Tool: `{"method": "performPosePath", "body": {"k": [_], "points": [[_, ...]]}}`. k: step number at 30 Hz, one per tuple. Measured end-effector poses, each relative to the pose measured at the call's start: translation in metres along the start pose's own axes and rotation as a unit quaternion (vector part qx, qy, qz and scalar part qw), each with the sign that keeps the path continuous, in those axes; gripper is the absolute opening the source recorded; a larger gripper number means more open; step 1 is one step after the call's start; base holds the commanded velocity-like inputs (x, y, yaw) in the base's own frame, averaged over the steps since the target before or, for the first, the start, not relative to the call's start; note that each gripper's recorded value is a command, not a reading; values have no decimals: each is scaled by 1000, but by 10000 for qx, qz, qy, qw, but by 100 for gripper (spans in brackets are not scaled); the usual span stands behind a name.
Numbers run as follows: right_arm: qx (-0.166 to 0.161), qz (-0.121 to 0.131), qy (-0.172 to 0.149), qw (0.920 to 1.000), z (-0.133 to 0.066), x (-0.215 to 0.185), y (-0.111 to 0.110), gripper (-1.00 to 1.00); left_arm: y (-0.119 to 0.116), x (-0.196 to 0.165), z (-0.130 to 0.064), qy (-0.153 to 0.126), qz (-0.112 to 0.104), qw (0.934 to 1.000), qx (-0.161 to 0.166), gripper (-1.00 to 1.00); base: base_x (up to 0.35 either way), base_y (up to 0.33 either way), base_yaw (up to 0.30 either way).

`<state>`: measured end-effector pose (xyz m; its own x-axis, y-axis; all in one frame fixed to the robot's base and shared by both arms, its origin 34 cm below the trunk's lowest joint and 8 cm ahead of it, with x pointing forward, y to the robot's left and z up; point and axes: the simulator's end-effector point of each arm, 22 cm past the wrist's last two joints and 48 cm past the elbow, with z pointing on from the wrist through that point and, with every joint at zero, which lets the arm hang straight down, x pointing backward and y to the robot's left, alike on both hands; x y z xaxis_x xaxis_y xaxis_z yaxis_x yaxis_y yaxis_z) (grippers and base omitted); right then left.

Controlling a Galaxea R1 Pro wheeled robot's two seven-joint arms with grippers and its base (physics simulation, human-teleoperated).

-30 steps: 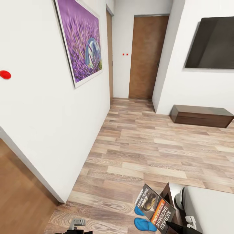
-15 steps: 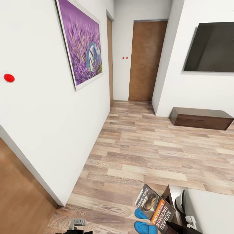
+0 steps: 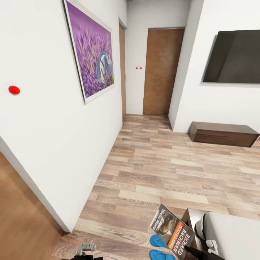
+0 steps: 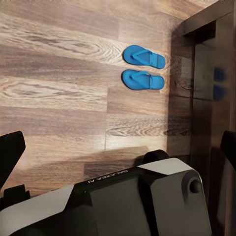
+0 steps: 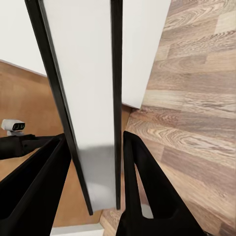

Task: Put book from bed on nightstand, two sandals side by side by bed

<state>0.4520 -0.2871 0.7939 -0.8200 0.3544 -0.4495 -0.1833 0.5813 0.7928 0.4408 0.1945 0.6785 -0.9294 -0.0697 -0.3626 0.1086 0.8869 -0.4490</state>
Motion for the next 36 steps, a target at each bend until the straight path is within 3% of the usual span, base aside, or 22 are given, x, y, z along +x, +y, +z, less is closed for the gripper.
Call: {"method": "performPosePath", "body": {"k": [36], "points": [[-88,-178,-146,9997,-2,-16,12,-100,-6,-20,-8,-218,108,9997,17,100,0,0,0]]}}
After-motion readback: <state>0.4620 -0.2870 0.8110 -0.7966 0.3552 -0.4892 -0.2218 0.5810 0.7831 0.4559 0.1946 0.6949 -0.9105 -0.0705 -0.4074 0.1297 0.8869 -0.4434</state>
